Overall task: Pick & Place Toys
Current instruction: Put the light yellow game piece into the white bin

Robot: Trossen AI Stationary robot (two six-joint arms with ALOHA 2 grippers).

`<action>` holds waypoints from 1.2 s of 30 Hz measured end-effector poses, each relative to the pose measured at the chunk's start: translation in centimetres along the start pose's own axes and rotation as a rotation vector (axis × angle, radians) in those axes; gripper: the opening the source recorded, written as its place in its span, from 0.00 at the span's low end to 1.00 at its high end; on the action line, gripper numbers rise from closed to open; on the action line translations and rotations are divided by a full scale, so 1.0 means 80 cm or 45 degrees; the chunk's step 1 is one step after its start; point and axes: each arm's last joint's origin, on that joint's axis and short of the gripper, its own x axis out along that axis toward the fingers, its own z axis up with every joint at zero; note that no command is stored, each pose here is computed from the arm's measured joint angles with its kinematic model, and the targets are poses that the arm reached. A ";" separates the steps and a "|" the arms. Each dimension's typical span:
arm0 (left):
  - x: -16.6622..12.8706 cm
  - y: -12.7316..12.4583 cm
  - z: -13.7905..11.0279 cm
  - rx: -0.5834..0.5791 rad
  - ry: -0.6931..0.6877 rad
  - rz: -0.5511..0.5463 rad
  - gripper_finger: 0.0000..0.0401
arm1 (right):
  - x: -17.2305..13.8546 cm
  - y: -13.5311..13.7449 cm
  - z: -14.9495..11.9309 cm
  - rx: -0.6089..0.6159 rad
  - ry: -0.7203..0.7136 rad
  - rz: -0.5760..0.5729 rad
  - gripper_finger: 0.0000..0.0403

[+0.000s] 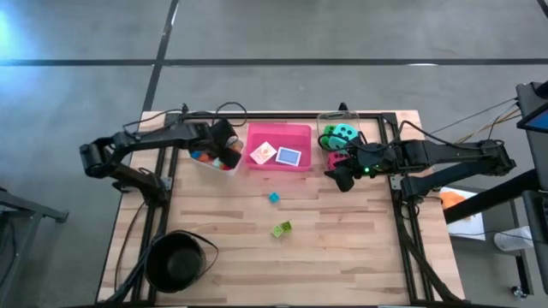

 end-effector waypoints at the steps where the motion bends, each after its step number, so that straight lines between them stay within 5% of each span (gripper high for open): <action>1: -0.001 0.000 0.001 -0.001 -0.004 -0.001 0.33 | 0.000 0.000 0.000 0.000 0.000 0.000 0.67; 36: 0.013 0.007 -0.018 0.015 0.086 0.029 0.33 | 0.000 0.000 0.000 0.000 -0.001 -0.001 0.67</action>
